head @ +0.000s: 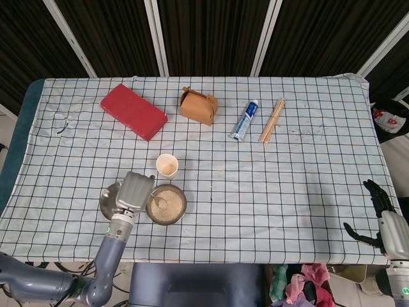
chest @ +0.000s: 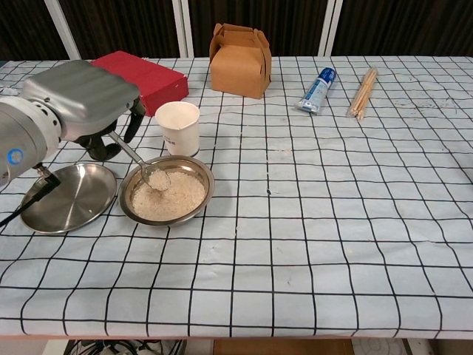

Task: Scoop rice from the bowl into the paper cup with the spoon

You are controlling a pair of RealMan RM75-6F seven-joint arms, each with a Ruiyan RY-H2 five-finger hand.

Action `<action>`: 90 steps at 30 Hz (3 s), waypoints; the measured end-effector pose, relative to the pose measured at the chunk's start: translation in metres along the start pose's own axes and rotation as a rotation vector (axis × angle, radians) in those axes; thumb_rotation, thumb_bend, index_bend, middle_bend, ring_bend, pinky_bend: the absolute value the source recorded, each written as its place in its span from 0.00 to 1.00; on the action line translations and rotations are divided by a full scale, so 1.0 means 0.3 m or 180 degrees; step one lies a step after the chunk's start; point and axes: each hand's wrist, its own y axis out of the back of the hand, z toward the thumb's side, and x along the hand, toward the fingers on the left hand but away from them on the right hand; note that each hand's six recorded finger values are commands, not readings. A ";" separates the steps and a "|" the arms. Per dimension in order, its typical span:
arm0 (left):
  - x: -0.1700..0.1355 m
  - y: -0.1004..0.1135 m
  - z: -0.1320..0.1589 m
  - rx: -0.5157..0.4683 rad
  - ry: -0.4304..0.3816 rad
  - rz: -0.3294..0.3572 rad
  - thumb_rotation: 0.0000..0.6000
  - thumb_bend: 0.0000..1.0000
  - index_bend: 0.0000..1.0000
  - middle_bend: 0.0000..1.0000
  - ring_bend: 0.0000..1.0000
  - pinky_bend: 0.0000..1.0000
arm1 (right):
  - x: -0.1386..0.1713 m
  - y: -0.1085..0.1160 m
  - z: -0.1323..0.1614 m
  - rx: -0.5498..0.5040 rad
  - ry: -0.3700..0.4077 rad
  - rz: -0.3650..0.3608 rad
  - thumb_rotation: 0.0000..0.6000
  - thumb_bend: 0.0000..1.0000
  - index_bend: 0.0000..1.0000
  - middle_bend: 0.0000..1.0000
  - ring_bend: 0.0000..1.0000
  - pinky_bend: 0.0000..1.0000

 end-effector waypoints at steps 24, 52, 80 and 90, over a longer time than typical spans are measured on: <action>0.018 0.014 -0.070 -0.0470 0.0064 0.0219 1.00 0.49 0.81 1.00 1.00 1.00 | 0.001 -0.002 0.001 0.0019 0.0008 0.0003 1.00 0.20 0.00 0.00 0.00 0.18; 0.209 0.150 -0.122 -0.0448 0.0403 0.0347 1.00 0.49 0.81 1.00 1.00 1.00 | -0.001 0.003 -0.001 0.0014 -0.0014 -0.0020 1.00 0.20 0.00 0.00 0.00 0.18; 0.317 0.126 -0.111 0.0212 0.0453 0.0268 1.00 0.49 0.81 1.00 1.00 1.00 | -0.001 0.006 -0.003 -0.0026 -0.0043 -0.0023 1.00 0.20 0.00 0.00 0.00 0.18; 0.343 0.152 -0.045 0.0951 0.0228 0.0465 1.00 0.50 0.81 1.00 1.00 1.00 | 0.000 0.009 -0.003 -0.0056 -0.0050 -0.0030 1.00 0.20 0.00 0.00 0.00 0.18</action>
